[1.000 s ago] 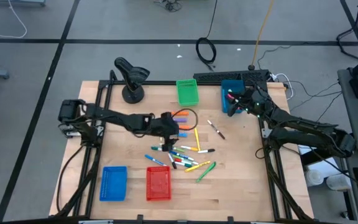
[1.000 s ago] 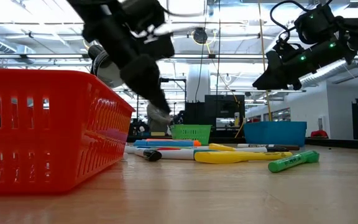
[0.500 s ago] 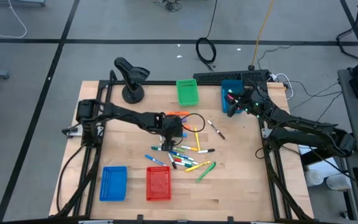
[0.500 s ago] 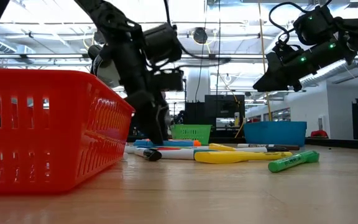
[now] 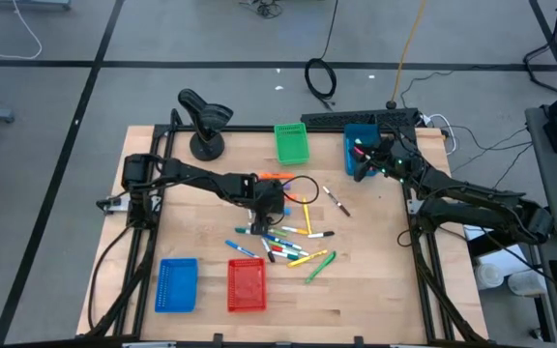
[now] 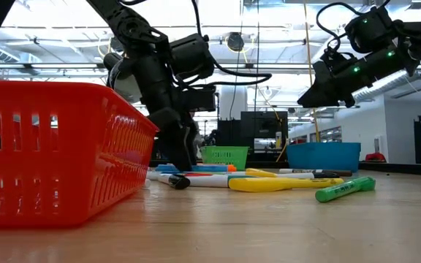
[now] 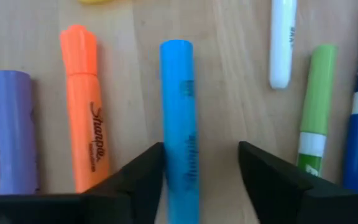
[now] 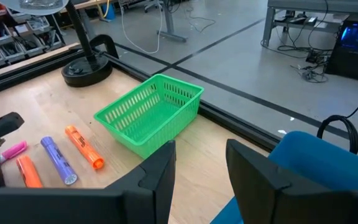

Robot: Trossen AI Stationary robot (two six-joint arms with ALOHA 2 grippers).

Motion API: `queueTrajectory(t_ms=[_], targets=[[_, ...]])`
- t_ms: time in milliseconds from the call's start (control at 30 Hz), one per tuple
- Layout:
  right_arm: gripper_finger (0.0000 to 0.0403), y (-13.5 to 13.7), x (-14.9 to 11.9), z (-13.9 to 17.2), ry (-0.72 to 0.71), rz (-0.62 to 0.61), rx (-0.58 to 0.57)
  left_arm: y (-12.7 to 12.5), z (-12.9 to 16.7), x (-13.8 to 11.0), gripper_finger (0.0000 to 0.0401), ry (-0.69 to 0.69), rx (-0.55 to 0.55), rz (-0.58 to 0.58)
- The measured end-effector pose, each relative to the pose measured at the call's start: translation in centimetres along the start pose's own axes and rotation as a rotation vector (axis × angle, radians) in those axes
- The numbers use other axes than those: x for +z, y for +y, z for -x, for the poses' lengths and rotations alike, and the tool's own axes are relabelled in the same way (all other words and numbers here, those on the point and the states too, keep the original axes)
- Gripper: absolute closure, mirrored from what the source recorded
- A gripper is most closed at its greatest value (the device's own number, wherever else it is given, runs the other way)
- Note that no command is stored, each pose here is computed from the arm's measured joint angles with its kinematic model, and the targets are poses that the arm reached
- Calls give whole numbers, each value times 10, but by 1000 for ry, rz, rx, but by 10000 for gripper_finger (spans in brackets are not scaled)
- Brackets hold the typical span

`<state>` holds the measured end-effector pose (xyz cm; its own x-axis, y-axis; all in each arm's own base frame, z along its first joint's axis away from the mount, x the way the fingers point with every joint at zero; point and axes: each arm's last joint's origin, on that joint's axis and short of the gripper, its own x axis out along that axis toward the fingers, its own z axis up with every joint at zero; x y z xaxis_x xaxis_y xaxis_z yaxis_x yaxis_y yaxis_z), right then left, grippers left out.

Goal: Pick & Place Markers
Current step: Put the blue highlighter into the dark blue bin

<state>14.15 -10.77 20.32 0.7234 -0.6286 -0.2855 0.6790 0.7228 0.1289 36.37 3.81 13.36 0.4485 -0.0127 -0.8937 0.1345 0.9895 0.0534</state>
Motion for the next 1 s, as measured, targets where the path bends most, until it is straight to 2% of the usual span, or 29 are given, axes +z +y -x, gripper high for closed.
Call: queueTrajectory(t_ms=[167,267,500,633,833,1000], targets=[[273,0,0,0,0,0,0,0,0,0,301,0,0,59],[273,0,0,0,0,0,0,1,-2,-1,336,0,1,101],[273,0,0,0,0,0,0,-1,-4,2,329,-20,2,111],[273,0,0,0,0,0,0,-7,4,6,318,-42,46,50],[273,0,0,0,0,0,0,-11,40,19,336,-147,77,1],[273,0,0,0,0,-17,0,-10,78,33,336,-319,90,-61]])
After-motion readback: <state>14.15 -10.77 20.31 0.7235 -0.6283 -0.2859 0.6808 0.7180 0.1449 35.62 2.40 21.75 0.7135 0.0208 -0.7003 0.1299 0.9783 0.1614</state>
